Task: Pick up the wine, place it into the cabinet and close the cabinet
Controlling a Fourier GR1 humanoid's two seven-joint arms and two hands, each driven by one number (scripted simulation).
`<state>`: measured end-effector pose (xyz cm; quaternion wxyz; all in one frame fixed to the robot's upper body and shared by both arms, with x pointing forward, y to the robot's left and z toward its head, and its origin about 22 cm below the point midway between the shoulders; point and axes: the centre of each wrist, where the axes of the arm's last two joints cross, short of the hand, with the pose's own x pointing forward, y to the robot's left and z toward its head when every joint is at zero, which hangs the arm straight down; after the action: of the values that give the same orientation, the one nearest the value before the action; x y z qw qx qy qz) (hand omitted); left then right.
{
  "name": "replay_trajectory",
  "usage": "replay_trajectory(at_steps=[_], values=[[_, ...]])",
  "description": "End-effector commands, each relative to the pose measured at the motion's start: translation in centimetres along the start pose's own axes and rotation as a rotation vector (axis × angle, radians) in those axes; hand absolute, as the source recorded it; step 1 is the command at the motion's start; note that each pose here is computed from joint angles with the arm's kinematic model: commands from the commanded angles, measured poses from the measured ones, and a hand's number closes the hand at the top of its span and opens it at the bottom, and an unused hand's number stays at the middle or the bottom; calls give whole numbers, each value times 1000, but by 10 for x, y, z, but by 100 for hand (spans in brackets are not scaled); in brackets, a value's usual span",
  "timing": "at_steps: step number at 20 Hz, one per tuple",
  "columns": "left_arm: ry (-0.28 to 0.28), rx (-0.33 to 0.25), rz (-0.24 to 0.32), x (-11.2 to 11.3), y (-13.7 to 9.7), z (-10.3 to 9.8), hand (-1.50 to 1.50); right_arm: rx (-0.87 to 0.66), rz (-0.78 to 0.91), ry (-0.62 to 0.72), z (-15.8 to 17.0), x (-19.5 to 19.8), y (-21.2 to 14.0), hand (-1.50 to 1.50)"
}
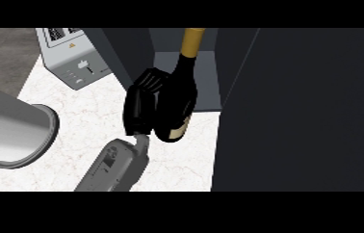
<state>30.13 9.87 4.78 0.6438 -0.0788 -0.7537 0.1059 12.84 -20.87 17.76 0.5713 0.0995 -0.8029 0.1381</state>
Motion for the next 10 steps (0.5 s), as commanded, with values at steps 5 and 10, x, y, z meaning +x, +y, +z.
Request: replay_trajectory(at_steps=[5, 10], values=[[35, 9, -62, -28, -3, -10, 150, 58, -86, -57, 34, 46, 7, -150], [69, 41, -69, -53, 0, -6, 150, 47, -85, -71, 29, 43, -1, -150]])
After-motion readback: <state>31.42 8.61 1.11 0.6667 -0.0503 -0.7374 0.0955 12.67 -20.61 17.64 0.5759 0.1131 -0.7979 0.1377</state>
